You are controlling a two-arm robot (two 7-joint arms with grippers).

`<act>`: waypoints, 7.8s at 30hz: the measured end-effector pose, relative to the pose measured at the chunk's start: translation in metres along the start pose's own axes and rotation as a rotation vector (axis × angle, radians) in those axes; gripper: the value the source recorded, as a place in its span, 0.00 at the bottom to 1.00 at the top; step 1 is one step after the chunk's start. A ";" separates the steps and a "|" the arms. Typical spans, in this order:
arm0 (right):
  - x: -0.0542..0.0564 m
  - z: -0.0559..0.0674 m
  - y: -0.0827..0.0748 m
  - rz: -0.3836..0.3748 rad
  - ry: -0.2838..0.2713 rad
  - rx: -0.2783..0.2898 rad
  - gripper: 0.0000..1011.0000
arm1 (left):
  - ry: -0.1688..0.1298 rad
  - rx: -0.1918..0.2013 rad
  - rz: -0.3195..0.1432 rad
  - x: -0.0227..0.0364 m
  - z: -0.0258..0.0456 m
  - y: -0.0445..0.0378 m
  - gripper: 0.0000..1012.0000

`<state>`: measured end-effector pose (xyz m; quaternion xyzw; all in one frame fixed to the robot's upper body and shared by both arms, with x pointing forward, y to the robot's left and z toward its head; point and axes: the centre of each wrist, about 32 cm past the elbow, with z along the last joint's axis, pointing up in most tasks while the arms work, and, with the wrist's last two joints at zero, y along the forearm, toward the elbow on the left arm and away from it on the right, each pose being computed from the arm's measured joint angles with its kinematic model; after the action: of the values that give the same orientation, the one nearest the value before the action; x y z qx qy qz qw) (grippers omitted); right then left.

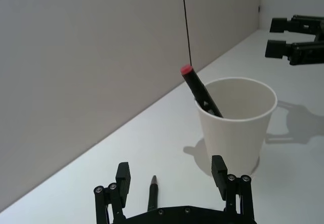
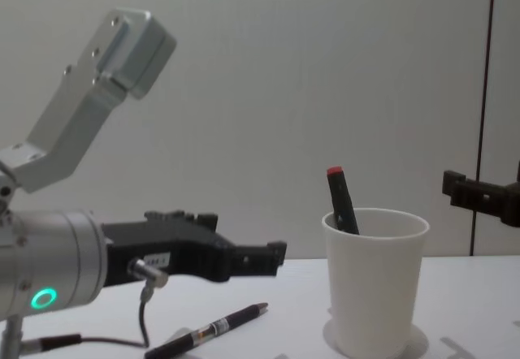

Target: Place the pen into the pen holder.

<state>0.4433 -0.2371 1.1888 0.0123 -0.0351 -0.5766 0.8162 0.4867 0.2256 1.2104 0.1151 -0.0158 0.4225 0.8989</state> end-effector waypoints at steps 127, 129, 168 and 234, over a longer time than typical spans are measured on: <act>0.000 0.000 0.000 0.000 0.000 0.000 0.99 | 0.034 0.162 -0.041 0.0329 -0.0532 0.0095 0.46; 0.000 0.000 0.000 0.000 0.000 0.000 0.99 | 0.034 0.162 -0.040 0.0329 -0.0532 0.0095 0.39; 0.000 0.000 0.000 0.000 0.000 0.000 0.99 | 0.038 0.138 -0.029 0.0326 -0.0534 0.0101 0.15; -0.010 0.045 0.036 0.227 0.366 0.089 0.99 | 0.029 -0.402 0.029 0.0183 -0.0349 -0.0173 0.15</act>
<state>0.4704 -0.2145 1.2353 0.1487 0.0871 -0.4668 0.8674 0.5092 0.2364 1.1754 -0.0731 -0.0886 0.4254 0.8977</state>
